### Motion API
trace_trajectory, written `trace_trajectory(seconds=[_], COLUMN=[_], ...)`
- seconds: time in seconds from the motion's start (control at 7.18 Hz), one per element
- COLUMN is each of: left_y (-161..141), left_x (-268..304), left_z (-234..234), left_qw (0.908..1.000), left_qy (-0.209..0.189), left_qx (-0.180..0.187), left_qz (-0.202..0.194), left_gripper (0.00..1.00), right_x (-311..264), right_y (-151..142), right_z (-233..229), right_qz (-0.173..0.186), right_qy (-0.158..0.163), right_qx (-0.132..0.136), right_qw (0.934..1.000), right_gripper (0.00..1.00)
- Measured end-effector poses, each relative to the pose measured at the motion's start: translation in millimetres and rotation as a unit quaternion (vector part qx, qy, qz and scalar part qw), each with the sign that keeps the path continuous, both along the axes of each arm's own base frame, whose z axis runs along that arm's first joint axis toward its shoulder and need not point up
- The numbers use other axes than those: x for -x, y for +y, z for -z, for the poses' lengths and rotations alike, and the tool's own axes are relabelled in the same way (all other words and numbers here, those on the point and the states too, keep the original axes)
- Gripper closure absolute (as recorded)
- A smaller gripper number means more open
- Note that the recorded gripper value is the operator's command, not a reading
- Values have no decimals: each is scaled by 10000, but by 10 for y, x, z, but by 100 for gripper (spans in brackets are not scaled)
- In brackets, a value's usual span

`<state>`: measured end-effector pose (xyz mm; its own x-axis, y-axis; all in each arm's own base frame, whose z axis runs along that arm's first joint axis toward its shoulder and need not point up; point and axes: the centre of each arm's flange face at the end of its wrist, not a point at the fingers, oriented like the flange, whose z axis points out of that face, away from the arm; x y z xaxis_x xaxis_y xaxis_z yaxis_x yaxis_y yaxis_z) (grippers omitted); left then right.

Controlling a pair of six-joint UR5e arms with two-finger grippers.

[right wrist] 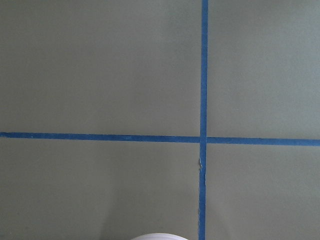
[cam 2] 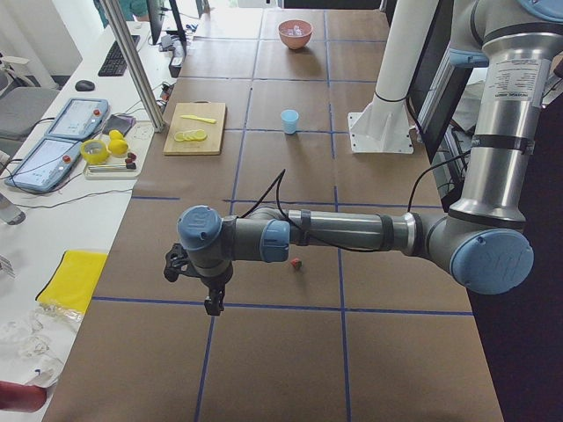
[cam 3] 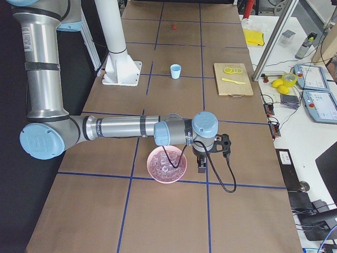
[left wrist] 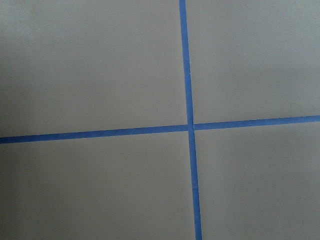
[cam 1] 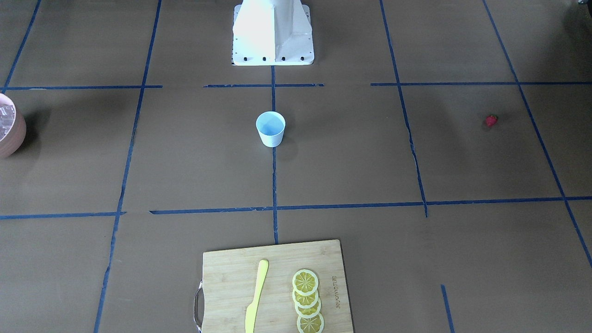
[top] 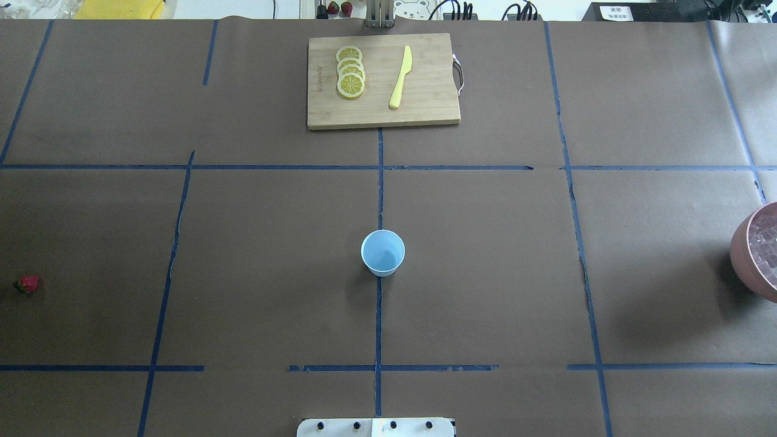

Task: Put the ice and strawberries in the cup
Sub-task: 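Lower the right gripper into the pink bowl of ice cubes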

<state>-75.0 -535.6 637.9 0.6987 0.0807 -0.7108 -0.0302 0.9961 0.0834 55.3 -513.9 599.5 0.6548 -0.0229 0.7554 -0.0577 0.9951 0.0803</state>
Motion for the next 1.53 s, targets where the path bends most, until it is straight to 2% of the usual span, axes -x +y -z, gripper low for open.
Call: trace_trajectory(seconds=[0.28,0.42,0.7,0.98,1.25,1.53], left_y=[2,1,2,2,1,6], left_x=[0,0,0,0,0,0], left_z=[26,29,34,32,29,26], left_qw=[10000,10000,10000,10000,10000,10000], left_qy=[-1,-1,-1,-1,-1,-1], left_qx=[-25,-29,-35,-34,-35,-39], left_qz=[2,1,0,-1,-1,-4], left_gripper=[0,0,0,0,0,0], right_x=[267,422,592,728,896,1079], right_y=[-16,21,278,460,514,535], right_z=[142,229,241,148,74,-4], right_qz=[280,432,641,840,1054,1307], right_qy=[104,309,581,595,597,628], right_qx=[-198,-339,-471,-513,-501,-501], right_qw=[9994,9980,9951,9934,9914,9882], right_gripper=[0,1,2,8,8,14])
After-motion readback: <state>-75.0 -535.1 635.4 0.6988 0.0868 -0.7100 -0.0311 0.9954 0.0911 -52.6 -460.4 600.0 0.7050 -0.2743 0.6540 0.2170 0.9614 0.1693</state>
